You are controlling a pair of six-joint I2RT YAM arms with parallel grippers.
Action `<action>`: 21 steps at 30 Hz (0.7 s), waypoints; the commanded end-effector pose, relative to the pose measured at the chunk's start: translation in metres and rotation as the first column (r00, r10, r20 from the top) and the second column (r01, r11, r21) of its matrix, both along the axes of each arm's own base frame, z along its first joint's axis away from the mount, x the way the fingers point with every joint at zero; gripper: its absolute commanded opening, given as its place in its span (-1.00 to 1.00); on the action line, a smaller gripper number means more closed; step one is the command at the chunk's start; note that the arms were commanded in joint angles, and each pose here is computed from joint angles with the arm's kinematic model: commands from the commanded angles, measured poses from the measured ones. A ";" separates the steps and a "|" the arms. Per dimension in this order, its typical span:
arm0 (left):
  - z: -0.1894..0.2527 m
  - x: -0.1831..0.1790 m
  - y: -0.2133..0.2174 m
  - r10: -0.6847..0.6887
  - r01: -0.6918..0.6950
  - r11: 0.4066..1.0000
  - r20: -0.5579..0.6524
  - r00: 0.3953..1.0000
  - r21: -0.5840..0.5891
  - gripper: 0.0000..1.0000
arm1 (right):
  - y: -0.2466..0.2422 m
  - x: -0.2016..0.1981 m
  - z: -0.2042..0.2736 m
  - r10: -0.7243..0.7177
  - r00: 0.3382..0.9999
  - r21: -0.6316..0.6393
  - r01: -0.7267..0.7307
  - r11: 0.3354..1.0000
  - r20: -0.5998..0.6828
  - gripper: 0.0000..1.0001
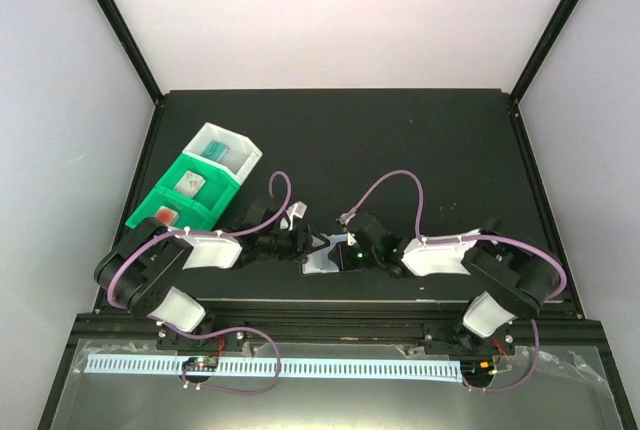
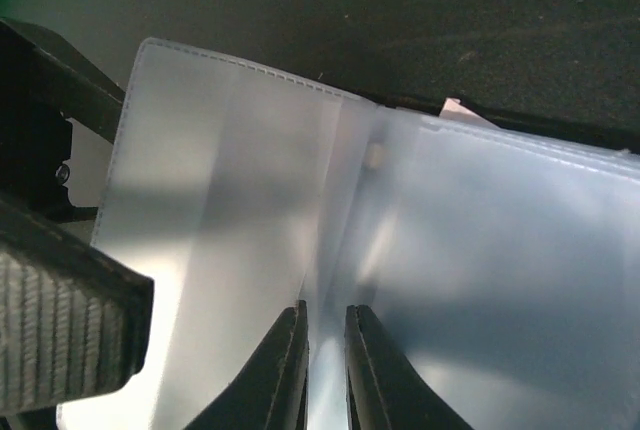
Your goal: Take the credit cards out of the card holder
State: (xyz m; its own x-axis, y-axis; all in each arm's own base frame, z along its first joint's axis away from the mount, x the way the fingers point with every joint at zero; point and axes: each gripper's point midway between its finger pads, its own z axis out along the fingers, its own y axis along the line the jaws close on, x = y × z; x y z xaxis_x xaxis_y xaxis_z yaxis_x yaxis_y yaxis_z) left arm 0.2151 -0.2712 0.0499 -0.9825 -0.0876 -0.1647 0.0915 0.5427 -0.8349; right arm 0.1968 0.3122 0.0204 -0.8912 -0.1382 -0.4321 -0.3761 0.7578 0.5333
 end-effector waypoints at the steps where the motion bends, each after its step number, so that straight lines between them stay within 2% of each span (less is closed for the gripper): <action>1: 0.023 0.006 -0.016 -0.026 0.029 0.998 0.038 0.999 -0.064 0.11 | -0.013 0.000 -0.001 -0.036 0.999 -0.027 0.037 0.999 0.023 -0.67; 6: 0.025 0.006 -0.021 -0.033 0.035 0.997 0.040 0.999 -0.069 0.11 | -0.019 0.000 0.004 -0.052 0.998 -0.025 0.053 0.998 0.041 -0.57; 17: 0.038 0.005 -0.043 -0.079 0.084 0.992 0.061 0.995 -0.090 0.12 | -0.047 0.006 0.033 -0.127 0.982 -0.051 0.136 0.989 0.142 -0.50; 21: 0.035 0.006 -0.038 -0.069 0.073 0.996 0.067 0.995 -0.056 0.12 | -0.045 0.005 0.042 -0.127 0.981 -0.018 0.131 0.991 0.144 -0.48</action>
